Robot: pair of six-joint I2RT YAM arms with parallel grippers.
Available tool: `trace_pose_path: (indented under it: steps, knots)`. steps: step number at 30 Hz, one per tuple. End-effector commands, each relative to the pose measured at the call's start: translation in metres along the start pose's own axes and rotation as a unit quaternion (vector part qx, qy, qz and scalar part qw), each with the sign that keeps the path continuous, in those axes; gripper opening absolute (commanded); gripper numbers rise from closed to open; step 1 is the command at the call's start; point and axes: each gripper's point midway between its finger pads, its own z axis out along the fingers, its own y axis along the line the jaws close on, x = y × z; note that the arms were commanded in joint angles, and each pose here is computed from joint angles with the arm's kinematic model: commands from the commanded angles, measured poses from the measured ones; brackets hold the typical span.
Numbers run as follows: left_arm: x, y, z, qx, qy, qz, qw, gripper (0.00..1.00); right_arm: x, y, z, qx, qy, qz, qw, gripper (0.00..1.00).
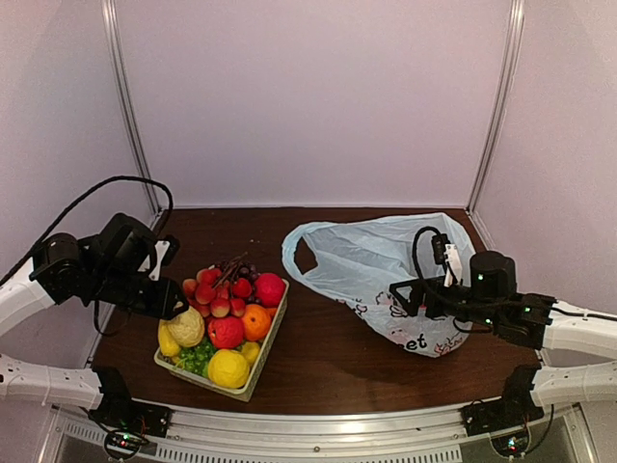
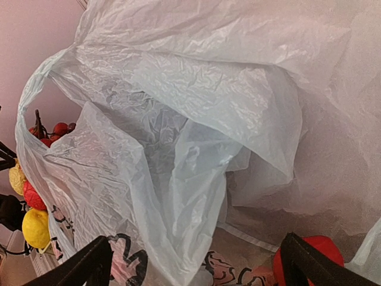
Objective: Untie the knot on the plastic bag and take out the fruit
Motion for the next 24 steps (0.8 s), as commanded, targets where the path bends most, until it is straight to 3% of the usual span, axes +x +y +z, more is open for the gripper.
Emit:
trace_pose_path:
  steps: [1,4,16,24]
  knots:
    - [0.001,0.0,0.004,0.003,0.002,-0.005,1.0,0.36,-0.006,0.0,-0.002,0.006,-0.008,-0.005,1.0,0.99]
    - [0.0,0.0,0.003,0.004,-0.001,-0.005,1.0,0.46,-0.006,0.0,-0.002,0.006,-0.008,-0.005,1.0,0.99]
    - [-0.001,0.006,-0.006,-0.012,-0.003,-0.008,1.0,0.71,-0.007,0.002,-0.001,0.003,-0.009,-0.005,1.0,0.99]
    - [0.001,0.009,-0.008,-0.014,-0.004,-0.013,1.0,0.75,-0.008,0.003,-0.001,0.0,-0.01,-0.004,1.0,0.99]
